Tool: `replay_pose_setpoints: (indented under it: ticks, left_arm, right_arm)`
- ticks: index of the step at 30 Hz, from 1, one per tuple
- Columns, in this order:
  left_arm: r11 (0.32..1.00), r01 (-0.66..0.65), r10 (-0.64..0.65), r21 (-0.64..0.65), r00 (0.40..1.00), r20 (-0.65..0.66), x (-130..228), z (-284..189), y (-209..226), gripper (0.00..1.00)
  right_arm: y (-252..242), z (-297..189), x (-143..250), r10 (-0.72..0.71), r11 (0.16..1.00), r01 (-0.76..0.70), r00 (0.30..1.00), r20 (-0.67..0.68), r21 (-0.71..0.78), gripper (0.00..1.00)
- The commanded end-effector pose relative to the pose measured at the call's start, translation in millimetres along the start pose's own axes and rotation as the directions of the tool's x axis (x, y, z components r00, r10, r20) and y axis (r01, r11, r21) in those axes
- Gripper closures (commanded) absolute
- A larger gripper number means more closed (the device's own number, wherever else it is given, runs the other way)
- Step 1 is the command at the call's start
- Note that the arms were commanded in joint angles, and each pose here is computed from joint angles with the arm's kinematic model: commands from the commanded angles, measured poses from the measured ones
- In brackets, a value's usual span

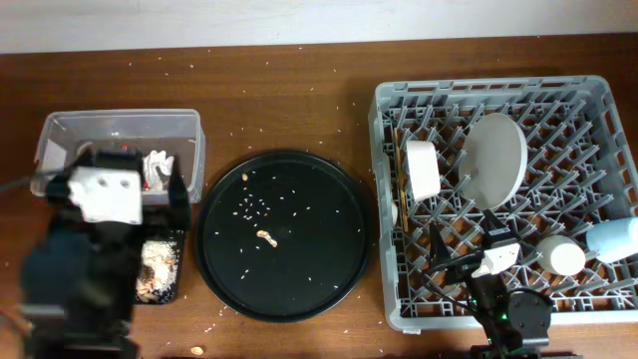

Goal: Sort waste into correct bins and load items into the dishwasher rack

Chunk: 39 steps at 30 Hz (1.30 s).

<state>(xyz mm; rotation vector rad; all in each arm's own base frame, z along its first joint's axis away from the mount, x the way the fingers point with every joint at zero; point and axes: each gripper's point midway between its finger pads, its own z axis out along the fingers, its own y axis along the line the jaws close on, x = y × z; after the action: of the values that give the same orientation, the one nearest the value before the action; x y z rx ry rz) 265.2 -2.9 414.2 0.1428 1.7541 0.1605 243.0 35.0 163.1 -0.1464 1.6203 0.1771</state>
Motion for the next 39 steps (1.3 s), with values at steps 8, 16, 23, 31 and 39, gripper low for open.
replay_pose_setpoints:
  ticks: [8,16,23,31,39]
  left_arm:
    - [0.997,0.004,-0.023,0.079,0.968,0.250,192.1,7.4,-55.3,0.01]
    - [0.994,-0.001,-0.013,0.105,0.992,0.127,249.0,27.4,-67.7,0.01]
    - [0.994,-0.001,-0.013,0.105,0.992,0.127,249.0,27.4,-67.7,0.01]
    - [0.994,-0.001,-0.013,0.105,0.992,0.127,249.1,27.4,-67.7,0.01]
    - [0.994,-0.001,-0.013,0.105,0.992,0.127,249.1,27.4,-67.7,0.01]
  right_arm:
    - [1.7,0.0,2.2,-0.006,1.000,0.006,1.000,-0.003,-0.008,0.01]
    - [1.7,0.0,2.2,-0.006,1.000,0.006,1.000,-0.003,-0.008,0.01]
    - [1.7,0.0,2.2,-0.006,1.000,0.006,1.000,-0.003,-0.008,0.01]
    - [1.8,0.0,2.2,-0.006,1.000,0.006,1.000,-0.003,-0.008,0.01]
    - [1.7,0.0,2.2,-0.006,1.000,0.006,1.000,-0.003,-0.008,0.01]
